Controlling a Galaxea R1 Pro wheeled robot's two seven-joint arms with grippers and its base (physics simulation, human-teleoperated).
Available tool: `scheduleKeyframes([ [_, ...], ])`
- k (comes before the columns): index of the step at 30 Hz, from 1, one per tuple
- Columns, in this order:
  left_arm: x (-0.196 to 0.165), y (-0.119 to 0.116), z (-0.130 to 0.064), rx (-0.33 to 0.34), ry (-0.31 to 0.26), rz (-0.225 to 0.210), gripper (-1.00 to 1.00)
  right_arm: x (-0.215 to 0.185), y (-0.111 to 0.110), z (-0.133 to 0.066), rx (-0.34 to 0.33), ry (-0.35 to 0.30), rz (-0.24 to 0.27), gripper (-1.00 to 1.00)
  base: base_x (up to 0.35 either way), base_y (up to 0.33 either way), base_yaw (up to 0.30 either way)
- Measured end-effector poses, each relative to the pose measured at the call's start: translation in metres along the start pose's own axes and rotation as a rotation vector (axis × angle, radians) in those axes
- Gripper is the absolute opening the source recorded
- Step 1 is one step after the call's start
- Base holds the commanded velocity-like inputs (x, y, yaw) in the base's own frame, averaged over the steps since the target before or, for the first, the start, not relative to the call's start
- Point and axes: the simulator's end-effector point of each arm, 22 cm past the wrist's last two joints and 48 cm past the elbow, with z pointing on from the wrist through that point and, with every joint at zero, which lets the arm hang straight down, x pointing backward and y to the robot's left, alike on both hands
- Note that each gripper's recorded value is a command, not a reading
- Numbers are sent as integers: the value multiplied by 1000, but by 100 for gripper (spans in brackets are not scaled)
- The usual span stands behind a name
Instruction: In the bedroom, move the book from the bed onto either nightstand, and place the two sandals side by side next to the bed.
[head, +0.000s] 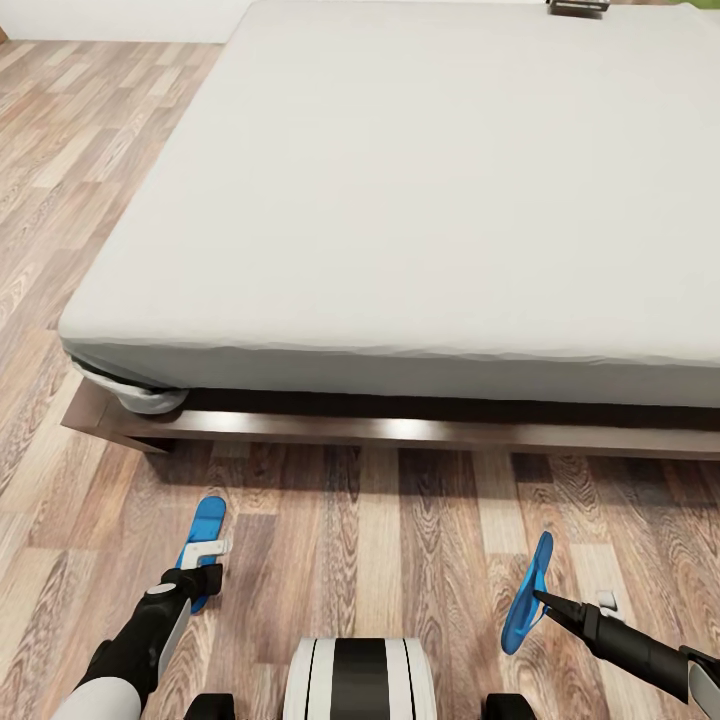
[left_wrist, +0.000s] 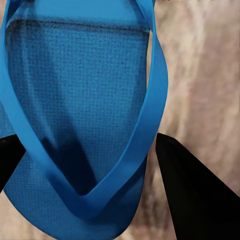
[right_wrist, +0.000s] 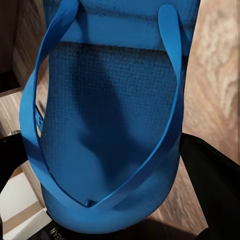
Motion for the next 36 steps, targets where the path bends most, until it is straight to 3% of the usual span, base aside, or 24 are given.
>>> scheduleKeyframes([
  [36, 8, 0, 5, -1, 17, 3, -100, 3, -6, 2, 8, 7, 11, -100, 0, 0, 0],
])
